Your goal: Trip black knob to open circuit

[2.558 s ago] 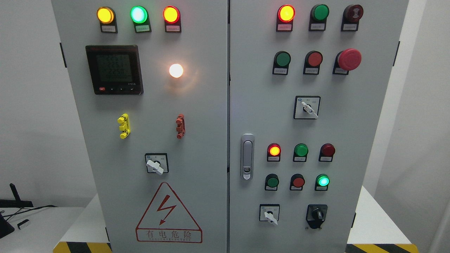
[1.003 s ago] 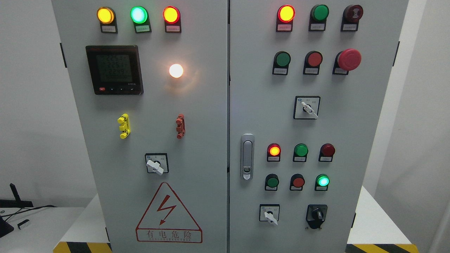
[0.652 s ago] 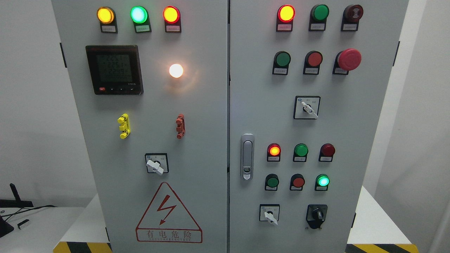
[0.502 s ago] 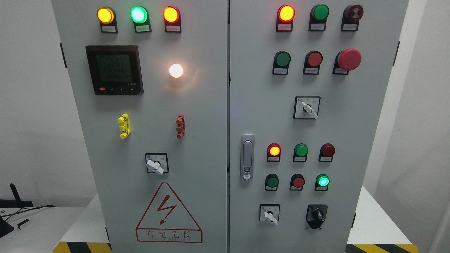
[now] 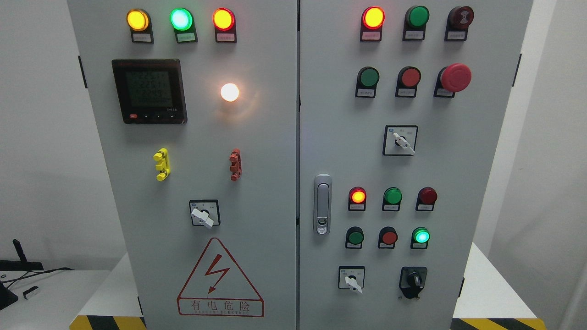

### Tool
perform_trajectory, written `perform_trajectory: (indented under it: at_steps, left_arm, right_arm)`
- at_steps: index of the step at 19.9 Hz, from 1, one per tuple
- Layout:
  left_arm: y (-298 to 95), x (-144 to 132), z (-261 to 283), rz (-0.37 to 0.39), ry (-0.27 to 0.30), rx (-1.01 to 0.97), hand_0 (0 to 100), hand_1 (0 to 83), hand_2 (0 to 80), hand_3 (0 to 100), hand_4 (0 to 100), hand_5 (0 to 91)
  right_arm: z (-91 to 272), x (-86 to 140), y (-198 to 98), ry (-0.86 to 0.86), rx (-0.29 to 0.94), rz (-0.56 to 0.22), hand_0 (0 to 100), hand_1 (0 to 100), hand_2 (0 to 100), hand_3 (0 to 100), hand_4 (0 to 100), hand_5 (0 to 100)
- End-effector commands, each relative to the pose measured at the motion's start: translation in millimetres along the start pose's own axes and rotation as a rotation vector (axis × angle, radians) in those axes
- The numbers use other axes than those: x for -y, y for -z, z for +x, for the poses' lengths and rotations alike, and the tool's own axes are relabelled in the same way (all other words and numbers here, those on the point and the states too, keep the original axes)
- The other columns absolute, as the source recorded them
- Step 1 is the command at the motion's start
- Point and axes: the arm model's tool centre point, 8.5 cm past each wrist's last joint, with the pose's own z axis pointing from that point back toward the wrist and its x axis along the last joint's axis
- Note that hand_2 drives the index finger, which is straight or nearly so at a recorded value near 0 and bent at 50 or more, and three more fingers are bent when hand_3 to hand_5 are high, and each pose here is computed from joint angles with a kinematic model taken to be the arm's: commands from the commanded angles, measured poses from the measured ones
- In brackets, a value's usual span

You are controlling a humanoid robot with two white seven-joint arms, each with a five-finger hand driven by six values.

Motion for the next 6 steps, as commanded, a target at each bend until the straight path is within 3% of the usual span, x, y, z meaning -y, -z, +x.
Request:
perform_trajectory:
  at_steps: [1,6]
  left_arm:
    - [0.0,0.3,0.2,-0.004,0.03,0.001,12,38.9,0.0,0,0,0.0]
    - [0.0,0.3,0.2,-0.004,0.03,0.001,12,38.9,0.0,0,0,0.0]
  right_arm:
    - [0.6,1.0,-0.7,-0.007,-0.001,0.003,0,4,18,27,22,22]
    - [-0.5,1.8,-2.0,-0.008,-0.005,-0.002,0,4,18,28,22,22]
